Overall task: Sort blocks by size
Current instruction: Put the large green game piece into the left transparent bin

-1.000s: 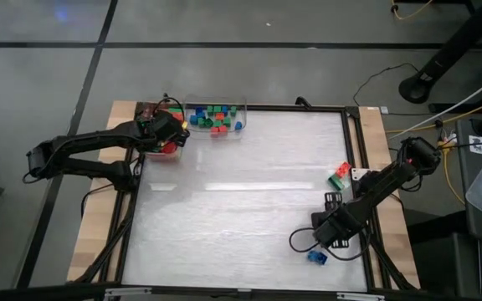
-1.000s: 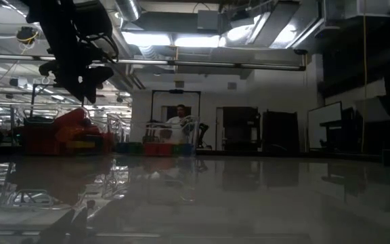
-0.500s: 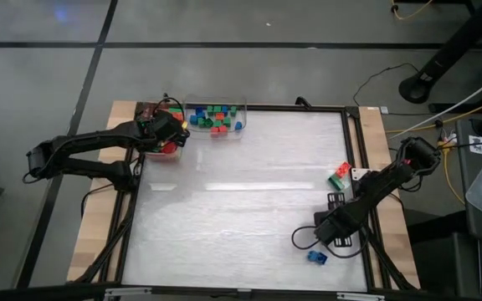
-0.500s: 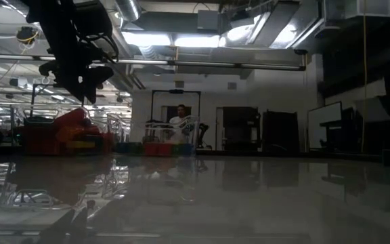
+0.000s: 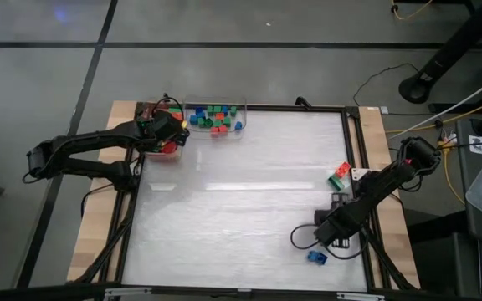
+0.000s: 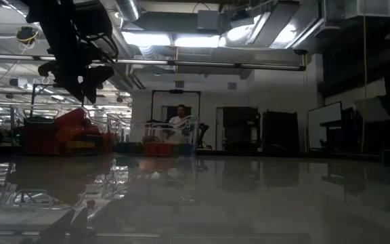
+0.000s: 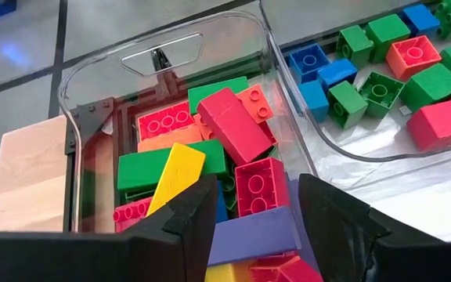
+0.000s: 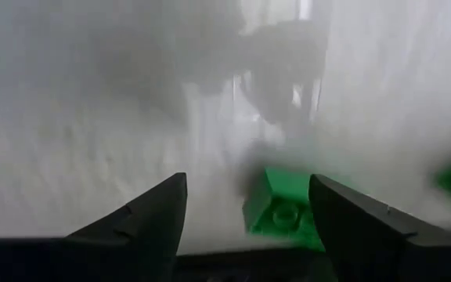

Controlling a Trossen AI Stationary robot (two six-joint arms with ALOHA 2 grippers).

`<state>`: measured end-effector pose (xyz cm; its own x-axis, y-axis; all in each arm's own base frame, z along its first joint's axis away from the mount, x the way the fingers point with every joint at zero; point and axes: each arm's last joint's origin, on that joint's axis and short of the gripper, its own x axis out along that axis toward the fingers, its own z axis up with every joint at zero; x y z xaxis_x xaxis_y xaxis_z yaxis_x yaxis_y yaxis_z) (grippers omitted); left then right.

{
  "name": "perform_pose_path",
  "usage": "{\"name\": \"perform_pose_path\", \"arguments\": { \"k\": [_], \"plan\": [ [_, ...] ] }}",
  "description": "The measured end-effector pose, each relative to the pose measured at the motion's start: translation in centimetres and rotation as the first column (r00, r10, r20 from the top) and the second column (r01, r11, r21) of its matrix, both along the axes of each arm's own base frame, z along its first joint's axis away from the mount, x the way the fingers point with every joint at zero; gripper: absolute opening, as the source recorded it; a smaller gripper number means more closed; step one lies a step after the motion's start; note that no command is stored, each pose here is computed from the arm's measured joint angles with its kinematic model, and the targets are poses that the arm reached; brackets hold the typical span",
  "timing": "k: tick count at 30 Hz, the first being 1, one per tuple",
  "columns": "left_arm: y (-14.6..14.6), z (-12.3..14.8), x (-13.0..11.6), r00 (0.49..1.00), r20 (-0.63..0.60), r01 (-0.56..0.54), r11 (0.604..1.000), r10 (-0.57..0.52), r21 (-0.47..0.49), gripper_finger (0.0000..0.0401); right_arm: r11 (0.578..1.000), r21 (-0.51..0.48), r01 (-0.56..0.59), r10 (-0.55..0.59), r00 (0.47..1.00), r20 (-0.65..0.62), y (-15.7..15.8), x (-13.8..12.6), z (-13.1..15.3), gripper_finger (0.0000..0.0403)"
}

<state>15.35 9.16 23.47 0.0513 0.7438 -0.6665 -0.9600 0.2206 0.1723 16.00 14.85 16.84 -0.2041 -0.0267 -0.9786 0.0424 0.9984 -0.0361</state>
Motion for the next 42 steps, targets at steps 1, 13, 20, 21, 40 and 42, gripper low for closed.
{"name": "perform_pose_path", "arguments": {
  "k": [1, 13, 20, 21, 40, 42],
  "plan": [
    [0.0, 0.0, 0.0, 1.000, 0.004, -0.003, 1.000, 0.003, 0.000, 0.0166, 0.995, -0.025, 0.093, -0.093, 0.996, -0.012, -0.1, -0.1, 0.0, 0.0266],
    [0.0, 0.0, 0.0, 1.000, 0.004, -0.003, 1.000, 0.003, 0.000, 0.0166, 0.448, -0.248, 0.859, -0.847, 0.497, 0.189, -0.7, -0.6, 0.2, 0.0266],
    [0.0, 0.0, 0.0, 1.000, 0.003, -0.003, 1.000, 0.003, 0.000, 0.0166, 0.268, -0.213, 0.940, -0.913, 0.318, 0.255, -0.6, -0.4, 0.2, 0.0266],
    [0.0, 0.0, 0.0, 1.000, 0.003, -0.003, 1.000, 0.003, 0.000, 0.0166, 0.254, -0.202, 0.946, -0.918, 0.301, 0.257, -0.4, -0.4, 0.1, 0.0266],
    [0.0, 0.0, 0.0, 0.999, -0.034, 0.031, 1.000, -0.031, 0.002, 0.0166, 0.123, -0.209, 0.970, -0.873, 0.205, 0.442, 1.3, -2.4, -1.0, 0.0266],
    [0.0, 0.0, 0.0, 0.999, -0.034, 0.031, 1.000, -0.031, 0.002, 0.0166, 0.118, -0.226, 0.967, -0.872, 0.210, 0.443, 1.4, -2.4, -1.3, 0.0266]
  ]
}}
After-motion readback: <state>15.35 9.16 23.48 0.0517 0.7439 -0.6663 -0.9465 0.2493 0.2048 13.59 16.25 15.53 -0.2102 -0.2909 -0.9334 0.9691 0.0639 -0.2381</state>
